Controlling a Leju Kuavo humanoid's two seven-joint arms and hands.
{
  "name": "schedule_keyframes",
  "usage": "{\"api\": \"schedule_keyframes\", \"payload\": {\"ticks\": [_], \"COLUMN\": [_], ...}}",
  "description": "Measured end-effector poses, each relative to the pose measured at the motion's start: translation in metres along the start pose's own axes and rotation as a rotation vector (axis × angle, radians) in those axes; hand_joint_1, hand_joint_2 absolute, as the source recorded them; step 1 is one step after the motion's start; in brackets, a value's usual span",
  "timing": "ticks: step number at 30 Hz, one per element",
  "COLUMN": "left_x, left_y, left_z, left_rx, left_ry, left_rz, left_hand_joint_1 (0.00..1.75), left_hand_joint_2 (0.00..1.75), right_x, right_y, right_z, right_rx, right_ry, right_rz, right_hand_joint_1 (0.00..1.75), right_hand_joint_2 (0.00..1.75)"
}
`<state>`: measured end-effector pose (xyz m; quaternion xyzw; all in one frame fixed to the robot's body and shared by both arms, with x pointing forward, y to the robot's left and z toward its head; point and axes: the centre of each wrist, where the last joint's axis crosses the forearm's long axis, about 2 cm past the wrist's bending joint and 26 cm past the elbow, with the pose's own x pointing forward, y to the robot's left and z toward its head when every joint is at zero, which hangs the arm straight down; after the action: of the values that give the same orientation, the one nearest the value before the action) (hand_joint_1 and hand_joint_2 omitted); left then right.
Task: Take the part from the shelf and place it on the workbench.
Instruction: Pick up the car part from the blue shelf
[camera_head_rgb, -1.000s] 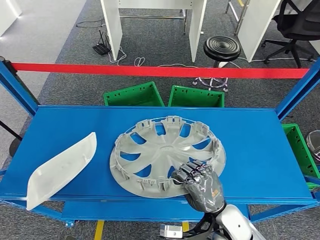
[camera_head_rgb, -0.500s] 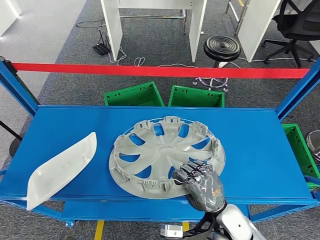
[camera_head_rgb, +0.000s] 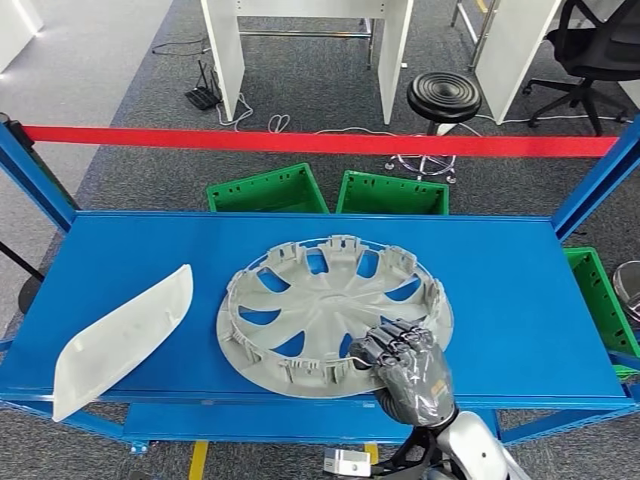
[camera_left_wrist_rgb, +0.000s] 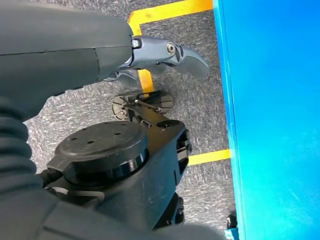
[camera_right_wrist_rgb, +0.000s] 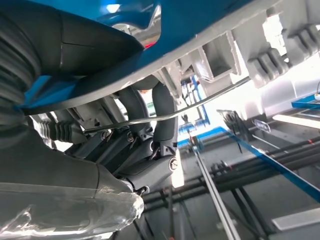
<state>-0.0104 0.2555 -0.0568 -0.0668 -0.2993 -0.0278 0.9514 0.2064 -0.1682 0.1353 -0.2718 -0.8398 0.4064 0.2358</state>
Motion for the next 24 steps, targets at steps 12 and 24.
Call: {"api": "schedule_keyframes", "payload": {"ticks": [12,24], "left_x": [0.001,0.000], "left_y": [-0.003,-0.011], "left_z": [0.000,0.000], "left_rx": [-0.022,-0.055], "left_ry": [0.022,0.040], "left_rz": [-0.086,-0.169], "left_hand_joint_1": [0.00,0.00], "left_hand_joint_2": [1.75,1.75], "right_x": [0.003,-0.001], "right_y": [-0.020,-0.030], "right_z": [0.009,0.024], "right_rx": [-0.016,-0.039], "right_ry": [0.053,0.093], "right_rz": [-0.320,-0.340], "right_hand_joint_1": [1.75,1.75], "right_hand_joint_2": [1.75,1.75]}}
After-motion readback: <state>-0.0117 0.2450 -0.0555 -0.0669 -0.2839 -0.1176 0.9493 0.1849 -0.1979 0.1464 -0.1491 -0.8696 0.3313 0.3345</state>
